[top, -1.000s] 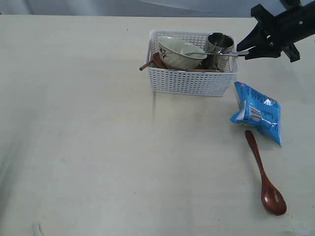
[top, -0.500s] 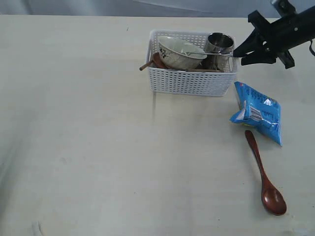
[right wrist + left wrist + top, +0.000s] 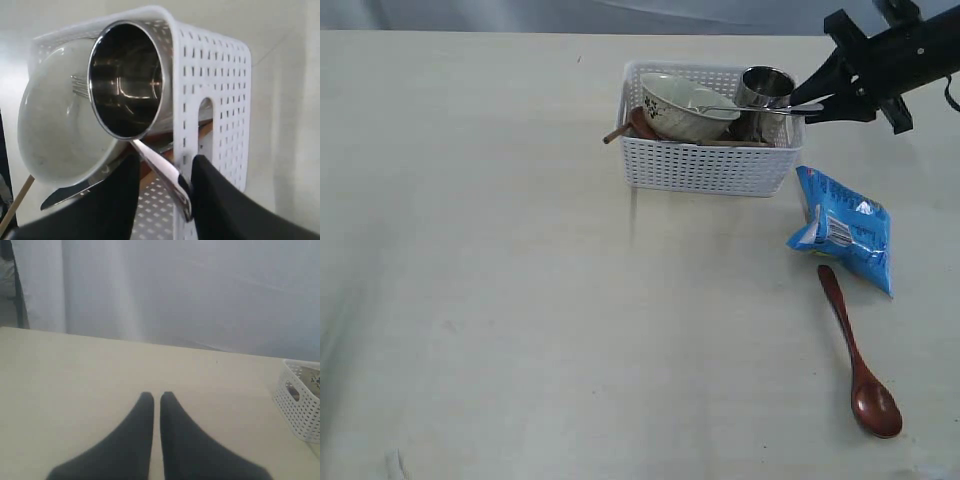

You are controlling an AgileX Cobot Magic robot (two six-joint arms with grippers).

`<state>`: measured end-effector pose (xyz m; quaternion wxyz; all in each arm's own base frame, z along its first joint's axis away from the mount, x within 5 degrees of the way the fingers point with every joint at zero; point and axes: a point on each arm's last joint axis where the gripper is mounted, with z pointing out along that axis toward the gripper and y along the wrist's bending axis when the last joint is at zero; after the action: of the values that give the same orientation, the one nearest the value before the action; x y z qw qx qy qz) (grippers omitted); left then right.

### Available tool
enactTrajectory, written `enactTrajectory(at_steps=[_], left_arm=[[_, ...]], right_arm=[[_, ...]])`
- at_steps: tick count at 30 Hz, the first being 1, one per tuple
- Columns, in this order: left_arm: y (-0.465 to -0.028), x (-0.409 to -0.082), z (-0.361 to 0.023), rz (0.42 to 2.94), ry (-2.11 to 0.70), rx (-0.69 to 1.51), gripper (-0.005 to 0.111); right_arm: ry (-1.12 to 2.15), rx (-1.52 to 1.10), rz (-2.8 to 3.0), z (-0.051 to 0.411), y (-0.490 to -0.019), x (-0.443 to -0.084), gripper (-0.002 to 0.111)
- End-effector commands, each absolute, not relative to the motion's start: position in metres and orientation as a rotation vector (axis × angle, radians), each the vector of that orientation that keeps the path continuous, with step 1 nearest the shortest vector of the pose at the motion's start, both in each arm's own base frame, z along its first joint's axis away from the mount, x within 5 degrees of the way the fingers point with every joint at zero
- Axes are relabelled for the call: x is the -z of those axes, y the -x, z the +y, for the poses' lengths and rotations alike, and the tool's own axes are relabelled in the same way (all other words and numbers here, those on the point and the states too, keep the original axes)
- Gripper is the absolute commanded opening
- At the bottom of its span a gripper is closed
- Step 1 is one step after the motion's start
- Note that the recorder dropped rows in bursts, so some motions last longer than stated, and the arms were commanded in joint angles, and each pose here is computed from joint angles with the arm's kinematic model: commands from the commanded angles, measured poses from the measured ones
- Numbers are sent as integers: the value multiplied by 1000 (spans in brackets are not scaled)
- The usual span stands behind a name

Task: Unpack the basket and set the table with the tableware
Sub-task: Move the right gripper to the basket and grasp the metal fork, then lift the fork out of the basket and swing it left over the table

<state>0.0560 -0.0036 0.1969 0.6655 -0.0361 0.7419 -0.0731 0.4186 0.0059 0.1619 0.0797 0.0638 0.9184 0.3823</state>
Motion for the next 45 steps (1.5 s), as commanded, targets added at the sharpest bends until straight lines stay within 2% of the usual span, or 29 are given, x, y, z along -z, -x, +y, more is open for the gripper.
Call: enactTrajectory(at_steps=[1,4,6,34,38,41,45], left_arm=[[-56,-196,-3,1672,82,158,5],[-56,-196,-3,1672,80,155,5],[-56,-196,-3,1672,80,155,5],[-56,-196,-3,1672,80,155,5],[-56,-196,-3,1672,80,155,5],[-56,-196,-3,1672,80,155,5],[-56,-196,-3,1672,80,155,5]], right_arm=[[-183,-1150,2739,4,-419,-163,26],[-186,-1149,2738,3,-419,-163,11],[-185,-1148,2739,3,-419,-163,6],[-152,-1138,2720,3,-419,-168,6],[-142,-1130,2702,3,-419,-175,6],[-103,-1142,2685,3,-422,-186,-1],[-86,-1192,2656,5,-425,-198,-1]])
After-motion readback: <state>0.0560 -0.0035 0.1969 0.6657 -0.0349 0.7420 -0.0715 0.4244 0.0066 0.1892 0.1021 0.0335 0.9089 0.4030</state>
